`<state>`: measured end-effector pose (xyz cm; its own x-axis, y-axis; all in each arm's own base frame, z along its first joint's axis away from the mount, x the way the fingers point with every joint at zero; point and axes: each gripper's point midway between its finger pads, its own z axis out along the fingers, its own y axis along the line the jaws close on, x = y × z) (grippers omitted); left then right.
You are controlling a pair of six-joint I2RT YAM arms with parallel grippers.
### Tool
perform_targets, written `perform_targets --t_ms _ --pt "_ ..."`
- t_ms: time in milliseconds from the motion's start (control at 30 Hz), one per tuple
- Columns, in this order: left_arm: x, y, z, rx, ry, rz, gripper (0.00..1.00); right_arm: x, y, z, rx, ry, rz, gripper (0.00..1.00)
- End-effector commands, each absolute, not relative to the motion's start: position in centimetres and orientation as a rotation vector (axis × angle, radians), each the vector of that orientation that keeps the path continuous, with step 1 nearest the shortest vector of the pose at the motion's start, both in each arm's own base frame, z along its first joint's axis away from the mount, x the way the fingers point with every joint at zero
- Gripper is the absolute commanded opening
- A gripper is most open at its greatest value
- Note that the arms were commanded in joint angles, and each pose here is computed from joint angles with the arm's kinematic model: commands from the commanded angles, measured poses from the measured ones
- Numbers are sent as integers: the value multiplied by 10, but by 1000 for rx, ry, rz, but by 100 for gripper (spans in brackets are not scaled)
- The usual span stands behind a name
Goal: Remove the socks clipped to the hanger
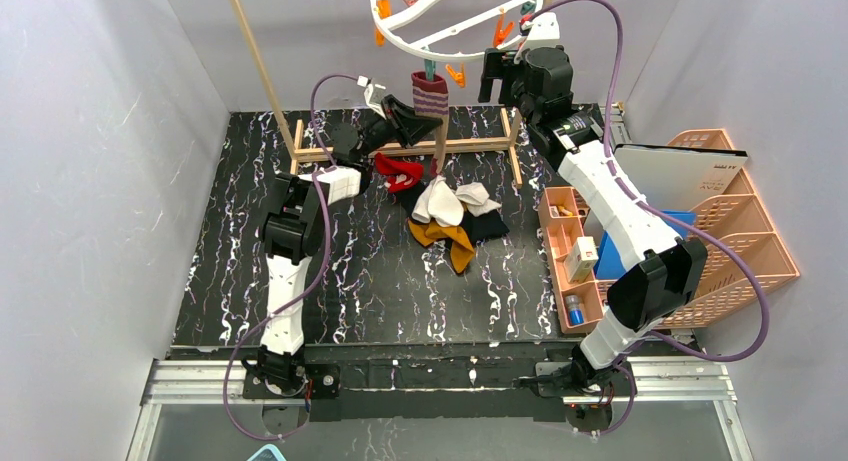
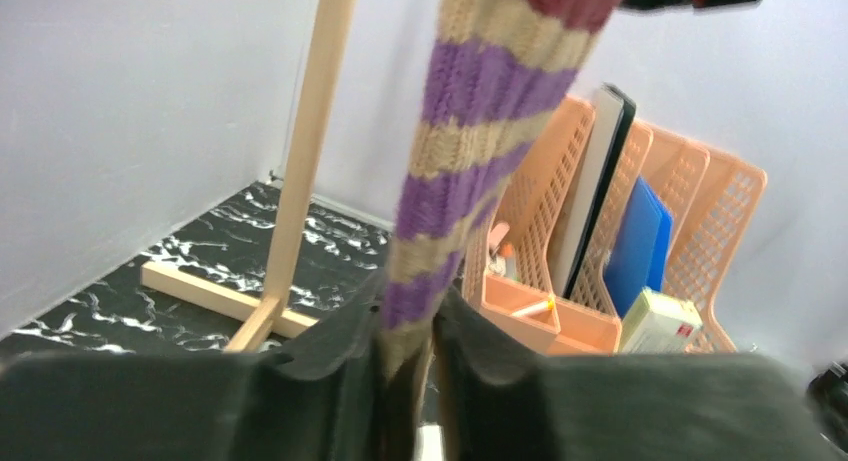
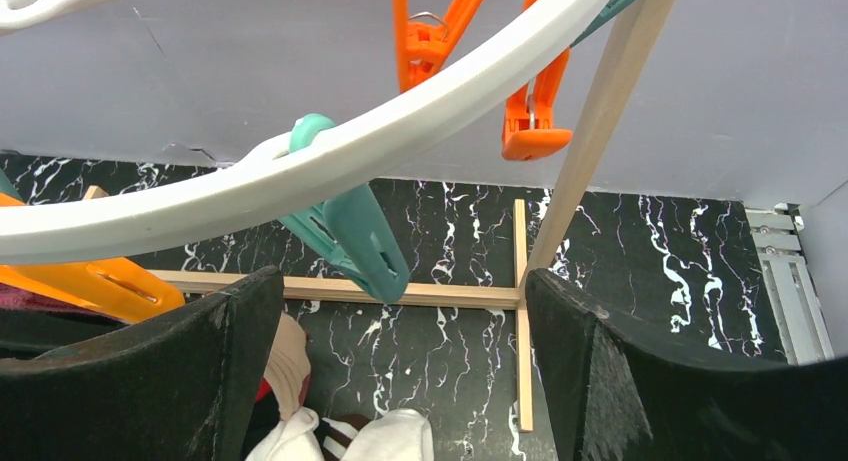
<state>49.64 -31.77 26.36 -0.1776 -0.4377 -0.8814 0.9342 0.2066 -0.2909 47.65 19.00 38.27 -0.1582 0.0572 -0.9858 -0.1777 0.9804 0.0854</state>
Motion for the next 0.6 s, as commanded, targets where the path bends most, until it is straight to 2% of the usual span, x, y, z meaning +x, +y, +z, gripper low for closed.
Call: perform_targets --t_ms 0,33,200,567 --pt "473 -320 297 663 1063 -1396 4 478 190 410 -87 1651 223 98" --pt "471 -320 297 664 1066 -1401 0 477 190 410 -88 1648 228 98" --pt "454 -317 301 654 1091 -1424 0 459 199 416 -154 1584 319 98" --pt "423 -317 297 641 1122 -1417 0 358 280 428 -651 1348 778 98"
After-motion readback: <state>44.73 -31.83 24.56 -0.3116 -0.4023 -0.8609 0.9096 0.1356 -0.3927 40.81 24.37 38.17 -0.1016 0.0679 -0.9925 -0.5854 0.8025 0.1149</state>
